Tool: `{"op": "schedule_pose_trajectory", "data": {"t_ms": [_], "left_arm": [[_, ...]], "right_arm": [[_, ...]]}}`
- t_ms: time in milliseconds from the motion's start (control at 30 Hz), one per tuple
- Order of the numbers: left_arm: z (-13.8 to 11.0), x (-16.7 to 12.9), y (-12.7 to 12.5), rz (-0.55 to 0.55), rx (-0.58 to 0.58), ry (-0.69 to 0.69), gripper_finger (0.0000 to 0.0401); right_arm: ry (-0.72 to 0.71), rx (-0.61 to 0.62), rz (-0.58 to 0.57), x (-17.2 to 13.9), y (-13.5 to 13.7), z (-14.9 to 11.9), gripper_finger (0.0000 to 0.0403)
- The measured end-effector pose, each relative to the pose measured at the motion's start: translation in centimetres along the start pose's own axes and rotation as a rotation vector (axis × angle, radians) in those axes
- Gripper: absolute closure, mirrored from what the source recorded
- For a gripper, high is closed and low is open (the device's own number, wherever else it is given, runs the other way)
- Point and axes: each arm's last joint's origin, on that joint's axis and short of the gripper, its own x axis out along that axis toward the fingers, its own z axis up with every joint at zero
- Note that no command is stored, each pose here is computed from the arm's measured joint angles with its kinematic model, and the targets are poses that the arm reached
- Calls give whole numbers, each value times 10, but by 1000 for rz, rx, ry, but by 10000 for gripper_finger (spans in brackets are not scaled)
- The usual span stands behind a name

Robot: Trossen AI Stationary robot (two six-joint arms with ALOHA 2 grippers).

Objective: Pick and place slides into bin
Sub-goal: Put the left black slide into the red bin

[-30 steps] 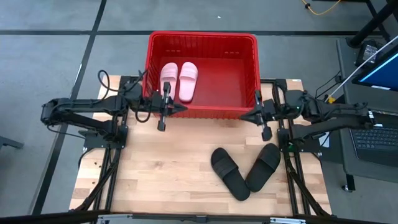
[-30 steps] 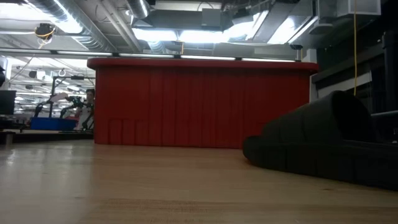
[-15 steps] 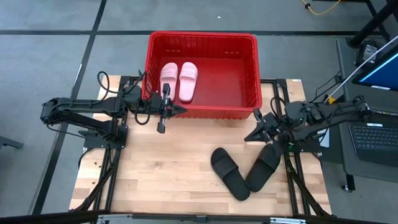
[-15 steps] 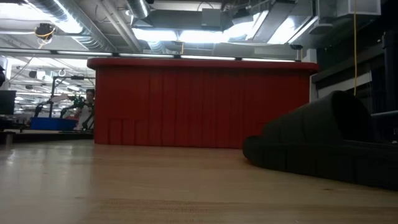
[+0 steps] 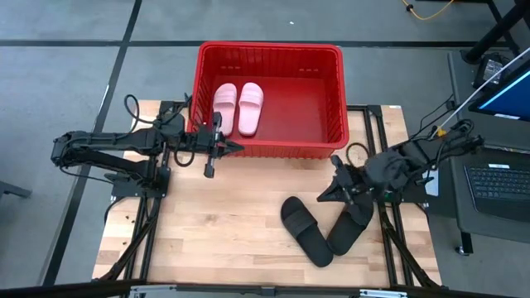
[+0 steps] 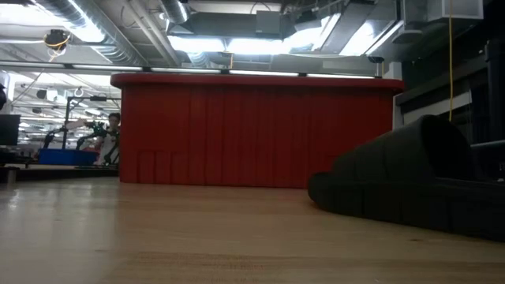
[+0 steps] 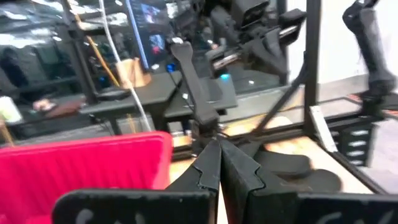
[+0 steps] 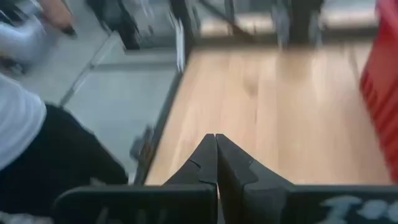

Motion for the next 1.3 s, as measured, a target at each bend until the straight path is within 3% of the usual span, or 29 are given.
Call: {"op": "schedule_pose_trajectory", "data": {"t_ms": [167,400,800,1067,1300], "left_arm": [[5,-17,-6,-121,-23,3,398],[6,-38,-9,-140,-54,49,399],[4,-46,-11,-146,-52,87,399],[2,-46,-12,-154,-59,112,399],[4,-46,-12,-165,-54,91,399]], "right_arm": [[212,120,-68,17,7,4,397],[435,255,-135,39,18,-4,395],[460,315,-216,51,24,-12,394],[521,306,-268,62,22,-19,393],[475,263,-318,65,35,-30,398]]}}
